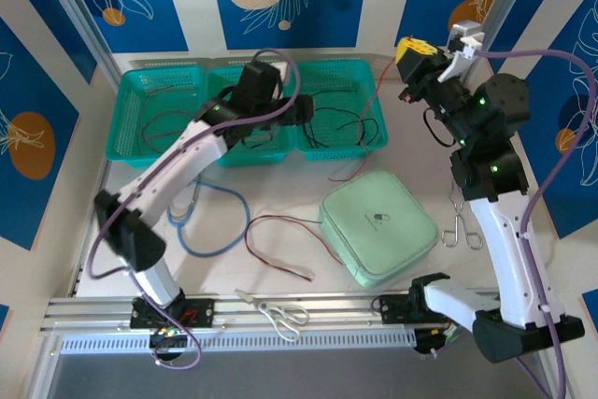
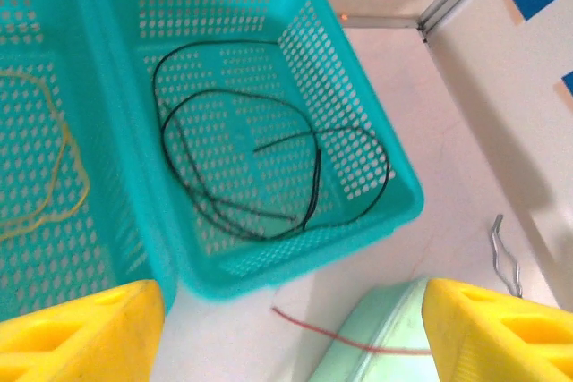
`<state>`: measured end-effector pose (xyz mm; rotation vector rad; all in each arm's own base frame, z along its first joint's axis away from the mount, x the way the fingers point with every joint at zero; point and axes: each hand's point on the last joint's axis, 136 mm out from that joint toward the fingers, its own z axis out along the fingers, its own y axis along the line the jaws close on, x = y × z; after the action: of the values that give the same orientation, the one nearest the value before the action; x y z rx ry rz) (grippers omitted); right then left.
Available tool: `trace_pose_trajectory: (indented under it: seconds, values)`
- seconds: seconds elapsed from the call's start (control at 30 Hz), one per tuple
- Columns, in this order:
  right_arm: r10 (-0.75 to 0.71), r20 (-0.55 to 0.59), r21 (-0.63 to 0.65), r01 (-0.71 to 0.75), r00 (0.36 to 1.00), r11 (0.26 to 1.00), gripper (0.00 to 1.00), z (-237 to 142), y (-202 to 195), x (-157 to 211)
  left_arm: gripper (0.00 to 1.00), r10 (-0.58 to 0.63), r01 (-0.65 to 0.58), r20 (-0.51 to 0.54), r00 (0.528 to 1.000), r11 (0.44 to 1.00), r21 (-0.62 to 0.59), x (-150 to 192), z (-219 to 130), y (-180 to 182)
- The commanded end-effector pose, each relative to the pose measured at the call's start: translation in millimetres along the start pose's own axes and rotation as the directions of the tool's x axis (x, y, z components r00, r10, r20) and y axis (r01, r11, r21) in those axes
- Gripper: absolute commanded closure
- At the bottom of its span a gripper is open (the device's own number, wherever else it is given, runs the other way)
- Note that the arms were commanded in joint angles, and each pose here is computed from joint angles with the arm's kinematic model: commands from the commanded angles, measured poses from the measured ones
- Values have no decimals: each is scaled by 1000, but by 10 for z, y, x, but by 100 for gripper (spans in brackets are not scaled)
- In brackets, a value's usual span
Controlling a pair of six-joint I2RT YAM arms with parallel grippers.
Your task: Untangle the cables
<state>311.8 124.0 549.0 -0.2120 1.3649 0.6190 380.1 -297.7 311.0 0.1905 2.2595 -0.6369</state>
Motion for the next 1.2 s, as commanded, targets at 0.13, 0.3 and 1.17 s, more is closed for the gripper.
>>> trace_pose_trajectory:
  seconds: [0.13, 0.3, 1.17]
  values:
    - [-50, 114, -81, 60, 992, 995, 100, 99, 502, -462, 22, 2, -3, -18, 1000, 999, -53, 235, -423, 189]
    - [-40, 146, -189, 67, 989, 980, 100, 317, 880, -606, 21, -55, 55, -6, 998, 997, -62, 309, -684, 317]
    - [37, 67, -361, -10, 997, 933, 100, 907, 1395, -417, 20, 327, -384, 224, 918, 876, 293, 86, -1062, -350]
